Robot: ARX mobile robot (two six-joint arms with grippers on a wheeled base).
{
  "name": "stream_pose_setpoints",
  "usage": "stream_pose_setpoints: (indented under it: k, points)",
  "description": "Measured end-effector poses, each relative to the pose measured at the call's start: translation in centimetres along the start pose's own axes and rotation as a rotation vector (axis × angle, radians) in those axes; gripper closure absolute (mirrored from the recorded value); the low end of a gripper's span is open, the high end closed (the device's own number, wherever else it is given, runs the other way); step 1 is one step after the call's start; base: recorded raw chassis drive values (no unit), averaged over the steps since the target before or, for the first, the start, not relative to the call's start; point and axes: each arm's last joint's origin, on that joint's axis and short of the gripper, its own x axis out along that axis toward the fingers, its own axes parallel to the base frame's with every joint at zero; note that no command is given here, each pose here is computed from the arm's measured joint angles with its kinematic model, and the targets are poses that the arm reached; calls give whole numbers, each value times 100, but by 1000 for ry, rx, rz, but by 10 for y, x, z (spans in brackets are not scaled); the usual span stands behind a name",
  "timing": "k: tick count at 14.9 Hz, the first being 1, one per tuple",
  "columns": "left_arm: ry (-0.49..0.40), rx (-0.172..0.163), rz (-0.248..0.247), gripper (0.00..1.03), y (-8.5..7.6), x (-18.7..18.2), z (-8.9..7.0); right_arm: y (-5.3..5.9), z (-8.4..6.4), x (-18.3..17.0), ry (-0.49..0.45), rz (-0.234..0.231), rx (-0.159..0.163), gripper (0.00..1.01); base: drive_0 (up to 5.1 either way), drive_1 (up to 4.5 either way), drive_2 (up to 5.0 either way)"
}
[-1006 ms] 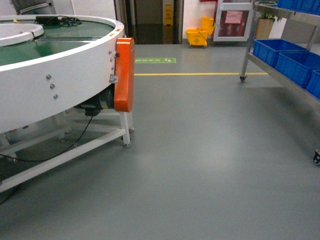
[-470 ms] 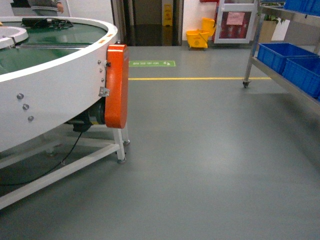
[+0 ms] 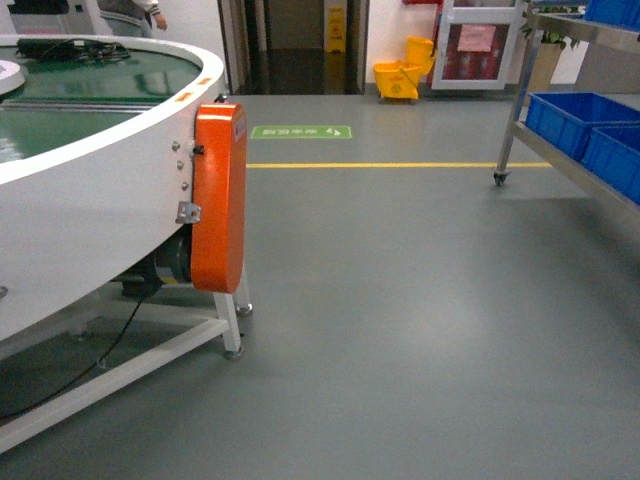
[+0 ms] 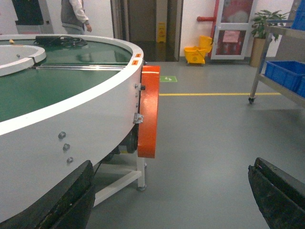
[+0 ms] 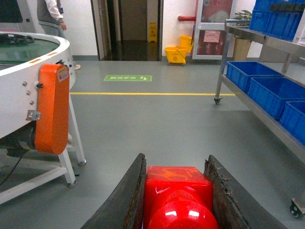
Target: Pick red block from blue box to shelf
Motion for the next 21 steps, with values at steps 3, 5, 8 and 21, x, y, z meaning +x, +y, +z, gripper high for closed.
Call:
stream_pose_setpoints:
  k: [3,5,8,21]
  points:
    - [-1,0,3,5,0,0,0,0,0,0,-1,1,0,72,-147,-147,-147]
    - [0,0,2,5,0,0,0,0,0,0,2,1,0,72,-195,-195,-195]
    - [0,0,2,5,0,0,0,0,0,0,1,1,0,72,-156,-156,-156]
    - [0,0,1,5,0,0,0,0,0,0,1,1,0,72,-163,-163,-163]
